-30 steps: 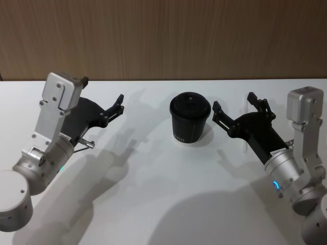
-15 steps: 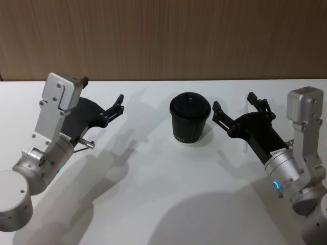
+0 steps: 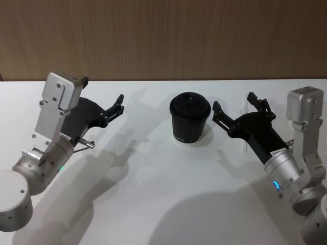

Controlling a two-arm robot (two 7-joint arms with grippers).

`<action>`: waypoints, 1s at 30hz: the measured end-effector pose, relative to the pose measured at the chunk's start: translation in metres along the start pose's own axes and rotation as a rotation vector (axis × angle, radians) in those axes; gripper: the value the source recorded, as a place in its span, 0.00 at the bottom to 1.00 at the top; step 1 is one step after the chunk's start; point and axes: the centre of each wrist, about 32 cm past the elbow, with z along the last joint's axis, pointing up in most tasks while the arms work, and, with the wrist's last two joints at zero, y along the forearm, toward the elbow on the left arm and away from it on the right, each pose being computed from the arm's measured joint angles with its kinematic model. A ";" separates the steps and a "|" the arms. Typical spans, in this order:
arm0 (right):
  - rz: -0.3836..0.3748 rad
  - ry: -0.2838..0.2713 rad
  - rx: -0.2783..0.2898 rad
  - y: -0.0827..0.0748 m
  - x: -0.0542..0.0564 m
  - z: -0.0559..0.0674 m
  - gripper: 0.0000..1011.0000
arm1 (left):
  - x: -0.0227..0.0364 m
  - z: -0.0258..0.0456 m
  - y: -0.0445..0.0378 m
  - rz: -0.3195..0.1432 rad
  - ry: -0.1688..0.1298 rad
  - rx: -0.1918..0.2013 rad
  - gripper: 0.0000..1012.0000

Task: Pick up the straw with one hand, pass it to the other hand, and insert it into the cup.

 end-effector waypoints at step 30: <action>0.000 0.000 0.000 0.000 0.000 0.000 0.99 | 0.0000 0.0000 0.0000 0.000 0.000 0.000 0.99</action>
